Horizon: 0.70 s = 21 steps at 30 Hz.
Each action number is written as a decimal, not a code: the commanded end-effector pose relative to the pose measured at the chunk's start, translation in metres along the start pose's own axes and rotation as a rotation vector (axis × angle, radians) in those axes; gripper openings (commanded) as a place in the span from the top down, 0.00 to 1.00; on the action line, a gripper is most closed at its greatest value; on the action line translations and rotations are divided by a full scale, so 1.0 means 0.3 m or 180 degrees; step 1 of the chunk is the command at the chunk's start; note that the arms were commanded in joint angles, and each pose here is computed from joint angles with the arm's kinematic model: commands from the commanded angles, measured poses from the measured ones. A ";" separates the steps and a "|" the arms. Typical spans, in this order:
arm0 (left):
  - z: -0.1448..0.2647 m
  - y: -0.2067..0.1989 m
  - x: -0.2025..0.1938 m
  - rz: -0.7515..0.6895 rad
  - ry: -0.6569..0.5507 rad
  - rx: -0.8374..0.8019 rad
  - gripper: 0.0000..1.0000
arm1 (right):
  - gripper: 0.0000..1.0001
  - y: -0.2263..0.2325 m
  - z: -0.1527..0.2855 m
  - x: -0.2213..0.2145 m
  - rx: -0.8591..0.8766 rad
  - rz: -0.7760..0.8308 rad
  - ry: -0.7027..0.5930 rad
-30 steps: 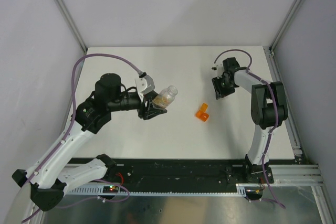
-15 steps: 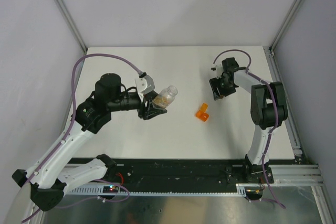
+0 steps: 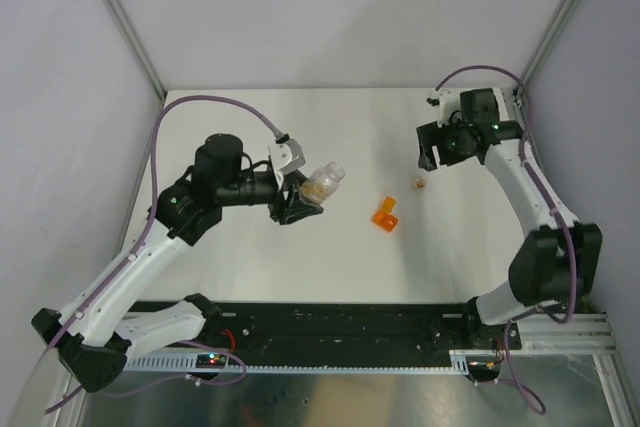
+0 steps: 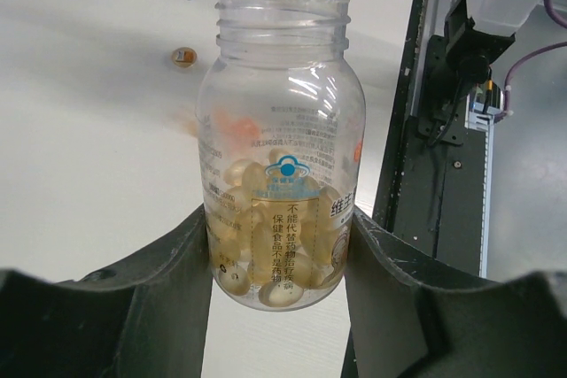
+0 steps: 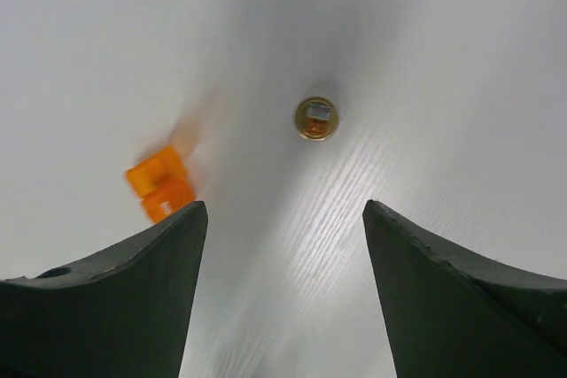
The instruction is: Sort the pills into containers
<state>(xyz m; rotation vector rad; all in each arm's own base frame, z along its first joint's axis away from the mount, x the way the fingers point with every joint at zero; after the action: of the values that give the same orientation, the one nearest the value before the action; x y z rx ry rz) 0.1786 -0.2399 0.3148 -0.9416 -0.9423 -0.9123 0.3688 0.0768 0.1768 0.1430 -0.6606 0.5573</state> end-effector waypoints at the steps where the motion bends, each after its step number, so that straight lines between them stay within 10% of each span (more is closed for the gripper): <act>1: 0.003 -0.011 0.110 -0.0185 -0.0222 -0.0073 1.00 | 0.23 0.097 0.200 0.081 0.0303 0.0086 -0.0442; 21: -0.074 -0.009 0.198 -0.0022 -0.0295 -0.0359 1.00 | 0.06 0.535 0.720 0.231 0.1474 0.1319 -0.2041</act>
<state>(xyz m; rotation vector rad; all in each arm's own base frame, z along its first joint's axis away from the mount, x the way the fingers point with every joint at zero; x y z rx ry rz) 0.2037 -0.2681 0.3359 -1.0130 -0.9313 -0.9077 0.2303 0.1535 0.3568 0.5236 -1.1161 0.9154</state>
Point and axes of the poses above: each gripper's point midway between its finger pads, its own z axis back along the fingers, its own y axis along the line the jaws close on, x = y × z, the point moved 2 cm from there along z, back along the fingers, and after that the axes turned 10 degrees about z, right-handed, at the moved point
